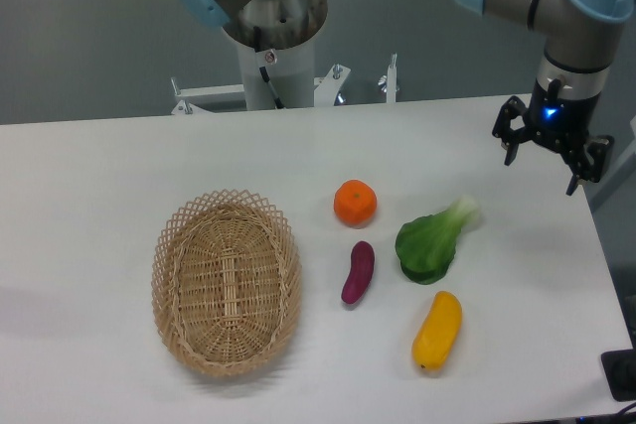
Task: Pick up the green vegetable from the table
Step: 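Move the open gripper over the green bok choy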
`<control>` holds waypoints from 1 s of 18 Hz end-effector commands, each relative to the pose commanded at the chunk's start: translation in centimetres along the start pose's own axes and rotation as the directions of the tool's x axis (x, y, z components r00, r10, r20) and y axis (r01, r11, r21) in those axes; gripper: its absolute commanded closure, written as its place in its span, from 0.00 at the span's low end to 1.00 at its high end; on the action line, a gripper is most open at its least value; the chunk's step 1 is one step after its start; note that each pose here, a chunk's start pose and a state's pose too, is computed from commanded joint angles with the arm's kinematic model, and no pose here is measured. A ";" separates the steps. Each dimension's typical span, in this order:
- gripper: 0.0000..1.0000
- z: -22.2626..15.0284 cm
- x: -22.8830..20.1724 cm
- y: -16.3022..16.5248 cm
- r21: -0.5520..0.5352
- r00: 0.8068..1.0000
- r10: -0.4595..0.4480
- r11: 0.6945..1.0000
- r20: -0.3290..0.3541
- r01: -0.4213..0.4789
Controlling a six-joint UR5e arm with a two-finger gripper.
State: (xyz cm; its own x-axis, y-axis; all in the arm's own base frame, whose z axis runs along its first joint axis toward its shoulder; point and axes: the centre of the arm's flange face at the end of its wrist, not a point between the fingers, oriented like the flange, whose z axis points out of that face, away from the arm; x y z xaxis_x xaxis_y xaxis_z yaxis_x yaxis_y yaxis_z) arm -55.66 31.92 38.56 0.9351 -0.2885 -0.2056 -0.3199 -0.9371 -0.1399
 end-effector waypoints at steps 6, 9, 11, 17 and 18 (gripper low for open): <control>0.00 0.9 0.2 0.3 0.000 1.000 0.002 1.000 -0.016 -0.002; 0.00 2.4 1.2 0.5 -0.001 0.999 0.003 1.000 -0.043 -0.003; 0.00 3.0 1.6 0.5 0.000 0.998 0.022 1.000 -0.051 -0.022; 0.00 7.1 4.4 1.1 0.005 0.992 0.088 0.996 -0.089 -0.088; 0.00 8.0 5.0 1.3 0.005 0.991 0.108 0.994 -0.077 -0.108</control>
State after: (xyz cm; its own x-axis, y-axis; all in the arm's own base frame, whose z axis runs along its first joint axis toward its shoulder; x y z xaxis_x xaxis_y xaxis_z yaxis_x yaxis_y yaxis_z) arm -52.60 30.88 29.57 0.9041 -0.4023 -0.1441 -0.4196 -0.8995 -0.1217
